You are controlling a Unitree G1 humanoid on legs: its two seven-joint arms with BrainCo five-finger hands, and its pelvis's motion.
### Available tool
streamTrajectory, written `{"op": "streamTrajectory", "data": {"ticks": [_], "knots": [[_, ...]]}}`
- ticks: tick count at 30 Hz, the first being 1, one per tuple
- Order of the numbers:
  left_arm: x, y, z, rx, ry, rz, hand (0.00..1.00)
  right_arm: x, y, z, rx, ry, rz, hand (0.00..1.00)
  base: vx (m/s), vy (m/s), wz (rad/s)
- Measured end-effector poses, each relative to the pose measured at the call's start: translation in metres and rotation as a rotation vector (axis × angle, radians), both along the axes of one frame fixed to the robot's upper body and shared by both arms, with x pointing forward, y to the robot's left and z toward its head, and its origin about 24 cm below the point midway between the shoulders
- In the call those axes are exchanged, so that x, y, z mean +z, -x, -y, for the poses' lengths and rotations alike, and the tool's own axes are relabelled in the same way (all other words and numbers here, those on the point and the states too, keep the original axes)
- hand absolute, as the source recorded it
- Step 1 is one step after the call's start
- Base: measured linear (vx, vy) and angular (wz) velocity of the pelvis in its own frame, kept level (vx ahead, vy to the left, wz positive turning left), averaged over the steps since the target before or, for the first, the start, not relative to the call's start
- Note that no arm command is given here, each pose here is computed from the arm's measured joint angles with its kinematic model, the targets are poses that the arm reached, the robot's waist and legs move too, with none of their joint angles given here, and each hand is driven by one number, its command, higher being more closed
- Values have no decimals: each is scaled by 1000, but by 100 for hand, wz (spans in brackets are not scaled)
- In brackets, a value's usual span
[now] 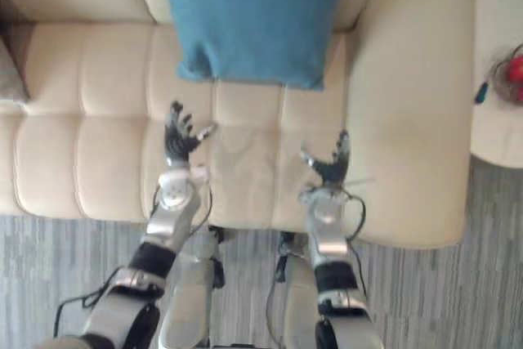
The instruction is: Pick up cushions and gather them together orderly.
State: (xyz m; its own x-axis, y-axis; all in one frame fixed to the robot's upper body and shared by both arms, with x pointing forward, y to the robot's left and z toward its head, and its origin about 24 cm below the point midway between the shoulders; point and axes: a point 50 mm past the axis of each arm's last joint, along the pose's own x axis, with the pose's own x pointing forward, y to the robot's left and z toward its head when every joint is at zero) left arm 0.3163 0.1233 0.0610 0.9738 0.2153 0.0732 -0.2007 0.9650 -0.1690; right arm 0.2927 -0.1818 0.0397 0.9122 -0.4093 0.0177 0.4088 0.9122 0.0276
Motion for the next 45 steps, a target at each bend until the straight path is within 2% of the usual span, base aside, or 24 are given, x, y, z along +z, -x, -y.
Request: {"op": "streamTrajectory", "data": {"ticks": [7, 12, 19, 28, 29, 45], "knots": [[-88, 65, -31, -9, -12, -306, 0, -79, 67, 17, 54, -42, -306, 0, 129, -6, 1], [-161, 125, -55, -10, -6, -680, 0, -138, 108, 18, 108, -126, -598, 0, 140, 13, -2], [-204, 189, -75, 6, -37, -986, 0, -180, 158, 21, 86, -234, -860, 0, 36, 19, -5], [-213, 209, -79, -7, -65, -1084, 0, -193, 185, 28, 8, -304, -963, 0, 3, 3, -3], [-218, 223, -84, 0, -74, -1141, 0, -192, 183, 42, -36, -307, -960, 0, 0, 0, 0], [-220, 225, -81, -18, -105, -1170, 0, -197, 196, 38, -21, -304, -1036, 0, -10, 0, -6]]}}
